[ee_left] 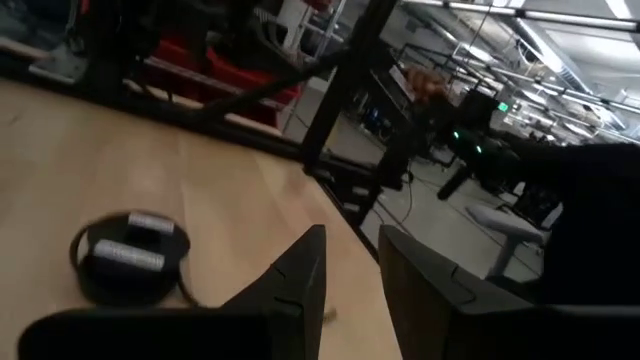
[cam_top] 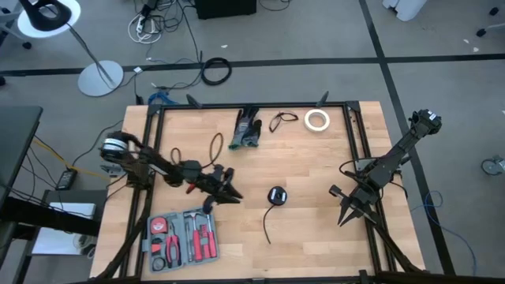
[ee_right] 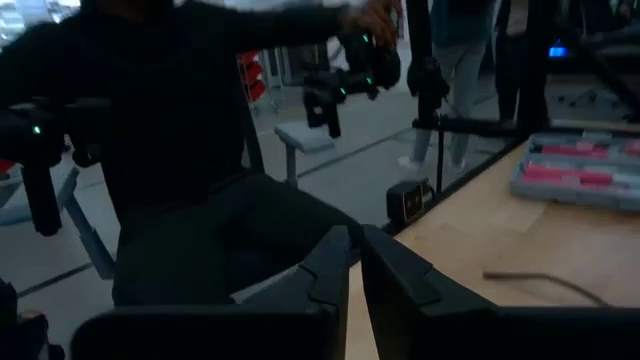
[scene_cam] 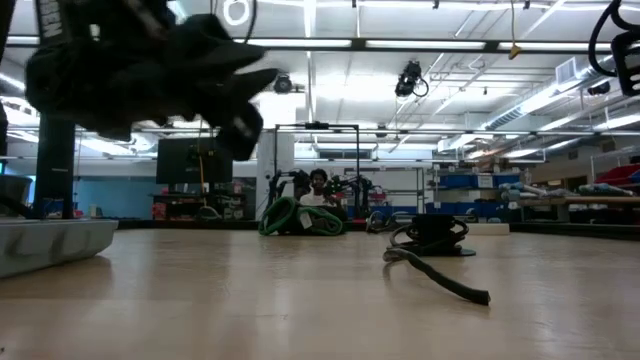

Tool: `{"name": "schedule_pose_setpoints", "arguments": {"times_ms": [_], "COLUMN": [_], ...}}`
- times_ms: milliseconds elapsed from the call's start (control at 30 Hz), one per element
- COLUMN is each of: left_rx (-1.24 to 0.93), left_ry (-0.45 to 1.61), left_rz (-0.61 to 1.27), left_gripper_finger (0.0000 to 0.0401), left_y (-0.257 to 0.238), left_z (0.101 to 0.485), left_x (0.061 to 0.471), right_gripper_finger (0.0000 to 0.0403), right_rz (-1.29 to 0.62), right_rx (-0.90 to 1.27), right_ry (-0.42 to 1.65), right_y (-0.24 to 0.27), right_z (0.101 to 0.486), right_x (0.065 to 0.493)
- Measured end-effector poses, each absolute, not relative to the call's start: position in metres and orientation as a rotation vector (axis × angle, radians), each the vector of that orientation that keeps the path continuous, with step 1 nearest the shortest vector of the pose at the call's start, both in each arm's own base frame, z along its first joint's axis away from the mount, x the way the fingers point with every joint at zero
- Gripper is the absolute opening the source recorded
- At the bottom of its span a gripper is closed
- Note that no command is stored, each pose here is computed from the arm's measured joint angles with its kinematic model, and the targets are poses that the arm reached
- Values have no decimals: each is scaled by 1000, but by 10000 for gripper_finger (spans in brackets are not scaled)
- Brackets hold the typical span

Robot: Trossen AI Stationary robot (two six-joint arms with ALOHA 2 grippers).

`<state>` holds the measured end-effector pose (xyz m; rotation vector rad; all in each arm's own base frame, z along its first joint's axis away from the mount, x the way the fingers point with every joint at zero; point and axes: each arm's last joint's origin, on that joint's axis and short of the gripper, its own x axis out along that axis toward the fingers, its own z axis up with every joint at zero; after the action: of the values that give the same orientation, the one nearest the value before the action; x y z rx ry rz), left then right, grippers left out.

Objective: Coil cords
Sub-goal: Return to Home Position

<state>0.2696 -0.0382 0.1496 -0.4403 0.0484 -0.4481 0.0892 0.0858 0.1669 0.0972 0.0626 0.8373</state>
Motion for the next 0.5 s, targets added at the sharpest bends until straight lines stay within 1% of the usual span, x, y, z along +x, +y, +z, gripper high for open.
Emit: {"name": "schedule_pose_setpoints", "arguments": {"times_ms": [267, 500], "left_rx": [-439, -440], "left_ry": [37, 42], "left_rz": [-448, -446], "left_gripper_finger": [99, 99], "left_y": [-33, -29], "left_z": [157, 153], "left_x": [222, 186], "right_gripper_finger": [32, 32], "right_rz": [845, 845], "right_rx": [138, 180], "right_ry": [-59, -188], "right_y": [80, 72], "right_z": [179, 191], "right_x": [83, 75]}}
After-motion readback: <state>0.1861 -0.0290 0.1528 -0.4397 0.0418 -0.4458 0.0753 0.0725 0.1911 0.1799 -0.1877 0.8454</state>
